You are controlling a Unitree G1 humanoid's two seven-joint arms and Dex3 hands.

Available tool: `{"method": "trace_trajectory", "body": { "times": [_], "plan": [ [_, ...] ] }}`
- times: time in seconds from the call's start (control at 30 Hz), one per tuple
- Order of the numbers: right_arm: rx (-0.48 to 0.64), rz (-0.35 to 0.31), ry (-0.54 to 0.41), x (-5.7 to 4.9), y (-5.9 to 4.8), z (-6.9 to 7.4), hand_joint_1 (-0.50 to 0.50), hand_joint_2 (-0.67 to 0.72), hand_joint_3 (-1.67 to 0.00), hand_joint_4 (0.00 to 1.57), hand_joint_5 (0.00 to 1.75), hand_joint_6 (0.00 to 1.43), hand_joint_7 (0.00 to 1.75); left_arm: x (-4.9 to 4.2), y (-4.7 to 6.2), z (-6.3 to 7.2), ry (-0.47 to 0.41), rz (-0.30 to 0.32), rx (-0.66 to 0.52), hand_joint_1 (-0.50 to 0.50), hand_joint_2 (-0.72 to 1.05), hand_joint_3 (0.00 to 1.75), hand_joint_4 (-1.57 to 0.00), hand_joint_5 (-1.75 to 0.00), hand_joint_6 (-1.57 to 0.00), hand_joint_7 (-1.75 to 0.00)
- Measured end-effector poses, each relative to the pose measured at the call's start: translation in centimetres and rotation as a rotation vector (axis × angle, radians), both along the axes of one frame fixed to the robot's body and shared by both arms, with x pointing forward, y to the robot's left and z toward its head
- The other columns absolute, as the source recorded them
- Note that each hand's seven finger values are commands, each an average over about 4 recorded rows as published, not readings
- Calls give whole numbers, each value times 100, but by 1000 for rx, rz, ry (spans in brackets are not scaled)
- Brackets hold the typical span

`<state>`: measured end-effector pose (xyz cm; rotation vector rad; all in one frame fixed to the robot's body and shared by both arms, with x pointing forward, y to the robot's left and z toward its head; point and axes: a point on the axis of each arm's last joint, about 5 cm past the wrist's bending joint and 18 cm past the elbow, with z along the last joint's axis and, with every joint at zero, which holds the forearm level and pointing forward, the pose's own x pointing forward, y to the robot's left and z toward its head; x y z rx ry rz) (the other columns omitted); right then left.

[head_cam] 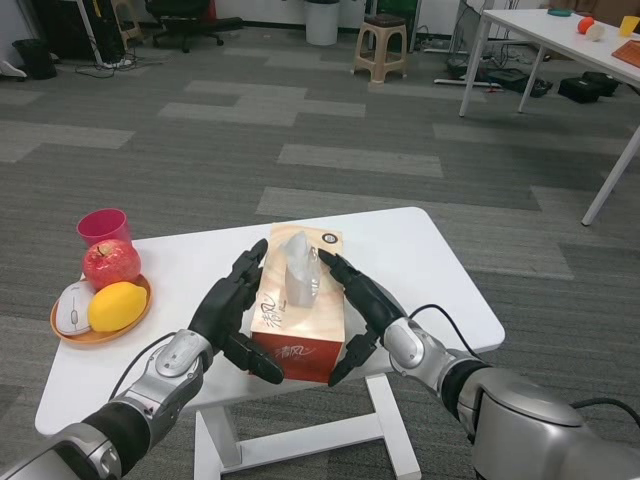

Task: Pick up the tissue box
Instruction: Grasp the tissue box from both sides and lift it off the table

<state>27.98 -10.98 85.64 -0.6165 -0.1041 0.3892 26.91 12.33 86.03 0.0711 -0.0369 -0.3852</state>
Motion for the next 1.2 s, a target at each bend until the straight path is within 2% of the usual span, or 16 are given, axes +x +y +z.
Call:
{"method": "trace_trajectory", "body": {
  "times": [0.1, 0.3, 0.47, 0.6, 0.73, 0.8, 0.97, 1.1, 1.2],
  "plan": [
    [5, 1, -1, 4, -1, 7, -46, -48, -32, 3, 0, 0, 14, 2, 2, 10, -8, 4, -9, 50, -41, 0, 0, -41, 0, 0],
    [29, 7, -5, 20, 6, 37, -46, -49, -32, 3, 0, 0, 14, -2, 22, 16, -16, 20, -28, 50, -37, 0, 0, -41, 0, 0],
    [41, 11, -11, 31, 0, 59, -46, -54, -32, 3, 0, 0, 14, -1, 26, 29, -26, 25, -40, 50, -41, 0, 0, -41, 0, 0],
    [48, 18, -17, 41, -9, 79, -46, -54, -40, 3, 0, 0, 14, 5, 23, 48, -41, 25, -50, 50, -46, 4, 0, -41, 0, 0],
    [56, 27, -23, 48, -11, 100, -46, -54, -40, 1, 0, 0, 14, 9, 26, 60, -52, 28, -57, 50, -37, 0, 0, -41, 0, 0],
    [60, 30, -25, 51, -12, 107, -46, -54, -40, 0, 0, 0, 14, 10, 28, 62, -54, 29, -59, 50, -41, 0, 0, -41, 0, 0],
    [83, 38, -38, 66, -3, 145, -46, -54, -40, 0, 0, 0, 14, 15, 38, 73, -63, 37, -67, 50, -37, 0, 0, -41, 0, 0],
    [95, 42, -45, 74, -1, 164, -46, -54, -44, 0, 0, 0, 14, 17, 42, 82, -70, 40, -72, 50, -46, 0, 0, -41, 0, 0],
    [101, 48, -51, 79, -7, 181, -46, -54, -48, 0, 0, 0, 14, 19, 42, 90, -75, 41, -76, 50, -39, 0, 0, -41, 0, 0]
  ]
}}
